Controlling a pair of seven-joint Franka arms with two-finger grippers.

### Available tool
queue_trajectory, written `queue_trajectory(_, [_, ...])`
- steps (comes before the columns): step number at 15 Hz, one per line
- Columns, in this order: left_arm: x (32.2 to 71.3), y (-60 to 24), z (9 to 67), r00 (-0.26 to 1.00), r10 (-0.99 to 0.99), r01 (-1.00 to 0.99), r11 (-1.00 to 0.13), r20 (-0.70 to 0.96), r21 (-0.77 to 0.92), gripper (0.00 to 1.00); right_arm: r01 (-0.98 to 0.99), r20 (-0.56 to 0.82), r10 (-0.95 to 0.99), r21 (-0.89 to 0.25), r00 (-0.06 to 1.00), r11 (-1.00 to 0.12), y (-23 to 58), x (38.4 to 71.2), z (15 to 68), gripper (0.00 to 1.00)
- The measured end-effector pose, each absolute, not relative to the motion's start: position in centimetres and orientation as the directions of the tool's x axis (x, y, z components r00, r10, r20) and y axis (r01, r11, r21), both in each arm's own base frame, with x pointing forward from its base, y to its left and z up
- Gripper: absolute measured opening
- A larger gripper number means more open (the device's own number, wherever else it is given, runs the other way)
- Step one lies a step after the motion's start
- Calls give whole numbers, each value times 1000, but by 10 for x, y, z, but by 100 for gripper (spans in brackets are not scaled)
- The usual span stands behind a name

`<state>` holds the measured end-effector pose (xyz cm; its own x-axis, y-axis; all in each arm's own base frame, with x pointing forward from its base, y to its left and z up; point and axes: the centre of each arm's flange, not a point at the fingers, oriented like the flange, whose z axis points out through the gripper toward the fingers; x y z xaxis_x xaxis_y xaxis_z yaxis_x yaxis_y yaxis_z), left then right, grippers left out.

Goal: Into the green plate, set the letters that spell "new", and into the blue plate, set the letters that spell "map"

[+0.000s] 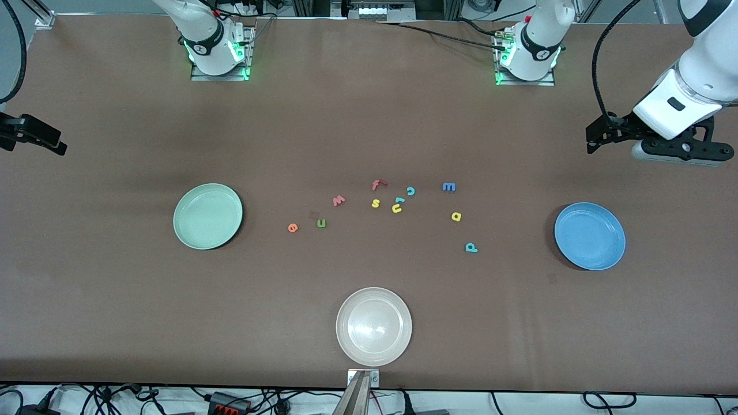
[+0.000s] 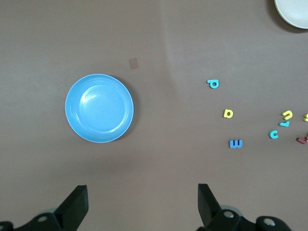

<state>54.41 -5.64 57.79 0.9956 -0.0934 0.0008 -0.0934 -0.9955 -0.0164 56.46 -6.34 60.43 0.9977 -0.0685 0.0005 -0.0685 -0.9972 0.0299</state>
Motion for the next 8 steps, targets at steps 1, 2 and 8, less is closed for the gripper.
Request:
queue_trajectory(1, [544, -56, 578, 996, -93, -93, -996, 1, -16, 100, -68, 1, -68, 30, 998, -997, -63, 564, 605, 100])
queue_trajectory(2, [544, -56, 578, 996, -93, -93, -996, 1, -16, 100, -68, 1, -68, 30, 998, -997, -63, 564, 605, 100])
queue_trajectory(8, [544, -57, 577, 996, -92, -92, -996, -3, -16, 100, -69, -5, -69, 30, 998, -997, -64, 564, 604, 100])
